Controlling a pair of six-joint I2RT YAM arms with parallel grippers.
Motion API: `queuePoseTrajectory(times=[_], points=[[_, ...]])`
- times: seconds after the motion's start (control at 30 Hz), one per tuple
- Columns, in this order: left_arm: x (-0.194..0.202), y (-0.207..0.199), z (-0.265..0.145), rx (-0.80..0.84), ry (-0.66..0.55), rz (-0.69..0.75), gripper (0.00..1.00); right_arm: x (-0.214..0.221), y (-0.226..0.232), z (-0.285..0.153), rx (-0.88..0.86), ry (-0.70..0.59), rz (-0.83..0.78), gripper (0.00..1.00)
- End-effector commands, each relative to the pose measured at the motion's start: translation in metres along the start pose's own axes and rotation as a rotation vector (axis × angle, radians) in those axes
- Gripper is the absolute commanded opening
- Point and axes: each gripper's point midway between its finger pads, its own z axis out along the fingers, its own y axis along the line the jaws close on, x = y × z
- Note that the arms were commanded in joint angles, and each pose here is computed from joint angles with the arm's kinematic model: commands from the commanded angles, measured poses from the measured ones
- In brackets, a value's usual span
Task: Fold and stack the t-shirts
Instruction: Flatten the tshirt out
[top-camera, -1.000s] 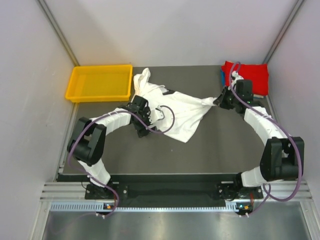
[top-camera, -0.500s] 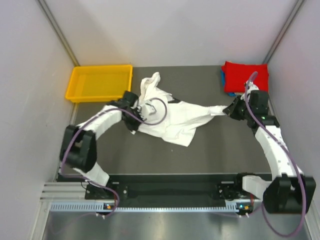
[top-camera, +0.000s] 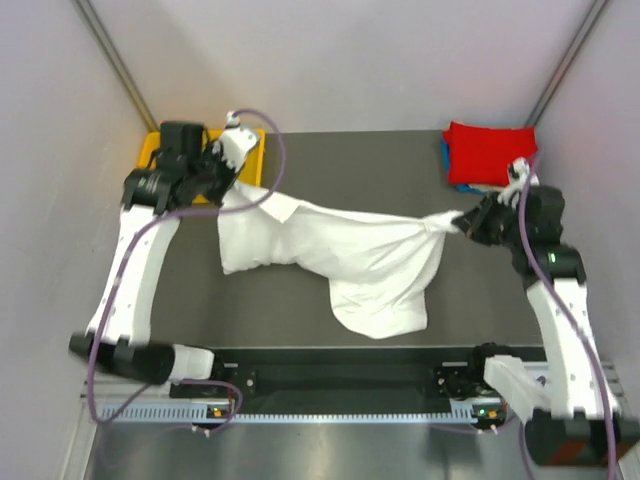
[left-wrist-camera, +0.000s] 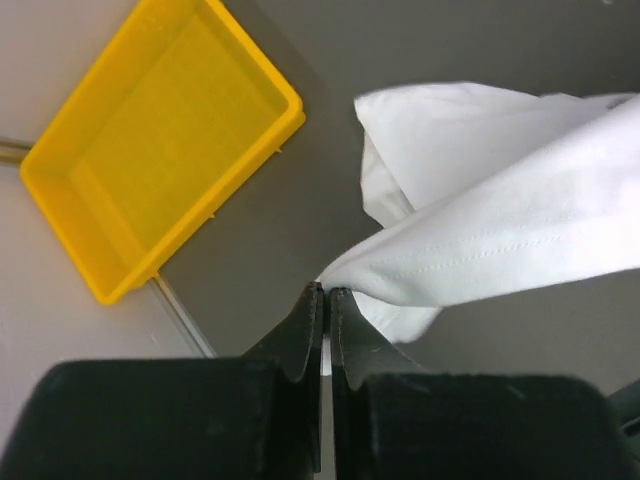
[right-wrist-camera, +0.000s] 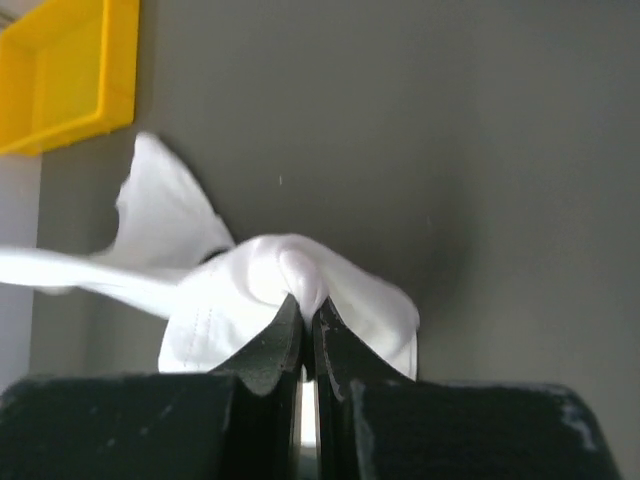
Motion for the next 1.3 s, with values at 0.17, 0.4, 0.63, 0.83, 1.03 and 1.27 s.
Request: queuePoseTrajectory(times=[0.17,0.4,0.63,0.83,1.03,1.27], points=[[-0.145,0.162,0.091,-0.367,-0.198,-0.158,0.0,-0.24,0.064,0.132,-0.163,-0.274,-0.046,0.0],[-0.204,0.224,0.046,-0.616,-0.511,-0.19,0.0,-0.375,0.105,0.091,-0.234,-0.56,-0.071,0.0],[-0.201,0.199,0.036,-0.517,-0.51,-0.117,0.0,-0.351,0.066,0.07,-0.133,-0.578,-0.066,0.0],[-0.122,0.125,0.061,-0.278,-0.318,-0.033,0.0,-0.226,0.018,0.083,-0.069,-0.349,-0.018,0.0],[0.011,0.0,0.052,0.067,-0.063,0.053,0.0,-0.04,-0.033,0.07,0.001,-0.054,0.151,0.0],[0.158,-0.152,0.017,0.558,0.207,0.218,0.0,0.144,-0.074,0.036,0.103,0.154,0.501,0.0]])
